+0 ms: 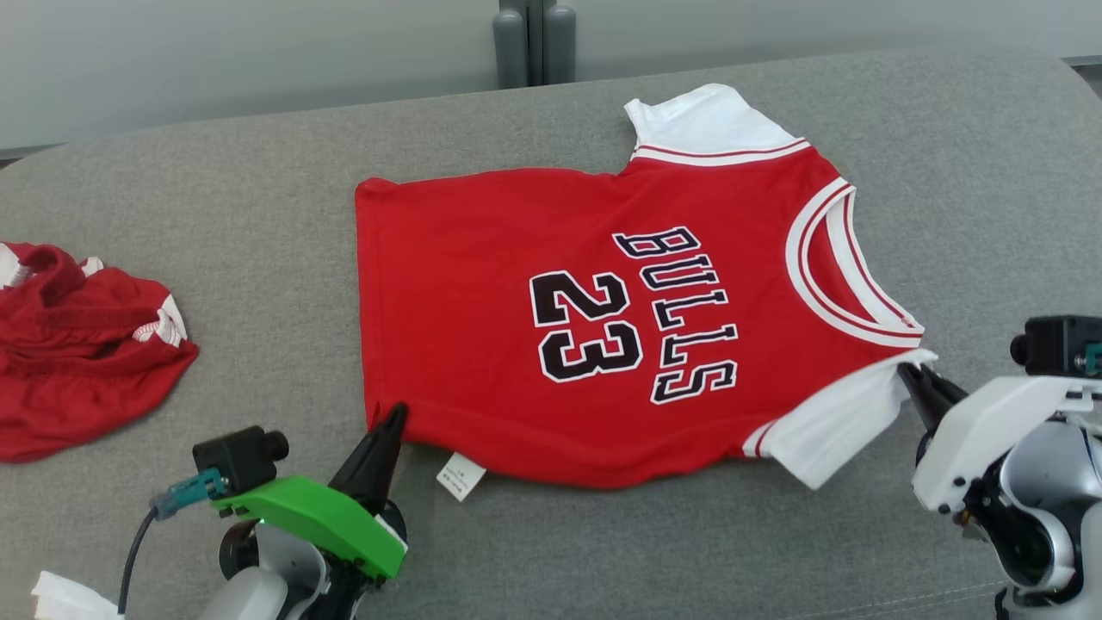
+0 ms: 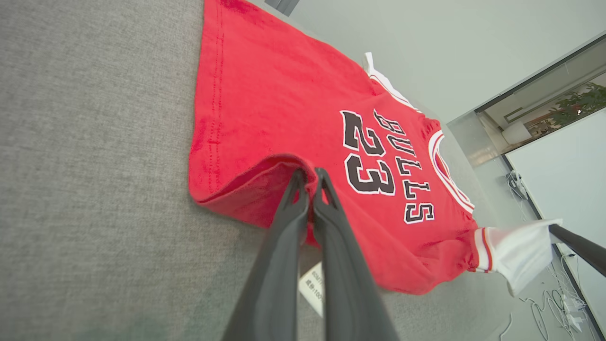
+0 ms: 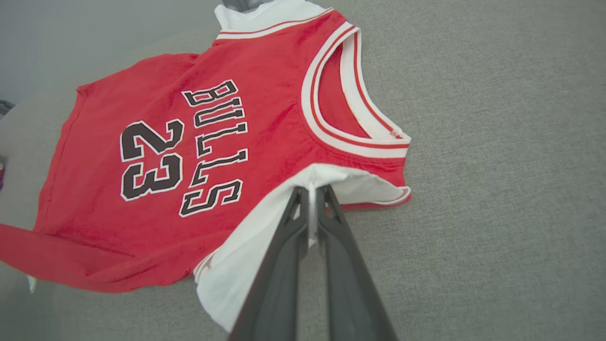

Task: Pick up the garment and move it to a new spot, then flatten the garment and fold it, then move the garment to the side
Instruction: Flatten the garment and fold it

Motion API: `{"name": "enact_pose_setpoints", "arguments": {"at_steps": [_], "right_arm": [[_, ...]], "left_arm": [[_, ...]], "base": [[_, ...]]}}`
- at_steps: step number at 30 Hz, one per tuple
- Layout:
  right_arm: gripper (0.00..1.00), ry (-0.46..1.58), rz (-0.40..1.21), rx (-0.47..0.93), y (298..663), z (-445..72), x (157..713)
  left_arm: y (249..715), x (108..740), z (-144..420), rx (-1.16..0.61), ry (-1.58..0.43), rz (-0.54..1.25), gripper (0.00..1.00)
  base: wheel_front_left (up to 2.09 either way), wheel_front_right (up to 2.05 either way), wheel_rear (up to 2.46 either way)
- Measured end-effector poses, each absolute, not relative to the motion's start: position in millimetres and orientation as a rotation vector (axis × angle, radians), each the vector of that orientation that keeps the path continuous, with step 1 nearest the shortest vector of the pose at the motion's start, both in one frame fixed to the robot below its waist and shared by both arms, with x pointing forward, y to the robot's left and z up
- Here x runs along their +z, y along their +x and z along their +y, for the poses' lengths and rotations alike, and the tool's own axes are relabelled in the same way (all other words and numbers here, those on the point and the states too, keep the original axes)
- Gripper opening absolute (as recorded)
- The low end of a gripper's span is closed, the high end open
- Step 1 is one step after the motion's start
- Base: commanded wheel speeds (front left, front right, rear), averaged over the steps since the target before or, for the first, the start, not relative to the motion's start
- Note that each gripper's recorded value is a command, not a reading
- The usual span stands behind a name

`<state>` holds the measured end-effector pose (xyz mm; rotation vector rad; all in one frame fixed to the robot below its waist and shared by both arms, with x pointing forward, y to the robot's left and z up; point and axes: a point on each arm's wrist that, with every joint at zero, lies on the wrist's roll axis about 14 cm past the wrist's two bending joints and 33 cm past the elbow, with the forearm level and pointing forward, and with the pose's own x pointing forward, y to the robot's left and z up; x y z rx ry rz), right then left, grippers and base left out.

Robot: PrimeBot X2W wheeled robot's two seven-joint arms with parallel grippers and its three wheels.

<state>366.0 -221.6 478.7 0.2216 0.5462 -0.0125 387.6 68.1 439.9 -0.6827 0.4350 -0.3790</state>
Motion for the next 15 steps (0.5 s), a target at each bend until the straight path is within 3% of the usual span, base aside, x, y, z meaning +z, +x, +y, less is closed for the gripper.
{"name": "enact_pose_setpoints", "arguments": {"at_steps": [15], "right_arm": [[0.00,0.146,0.420,0.053,439.3,-216.1,488.5]], "left_arm": [[433.2,419.2,84.4,-0.231,-0.648,0.452,0.00]], "base": [[0.00,0.00,0.00]]}}
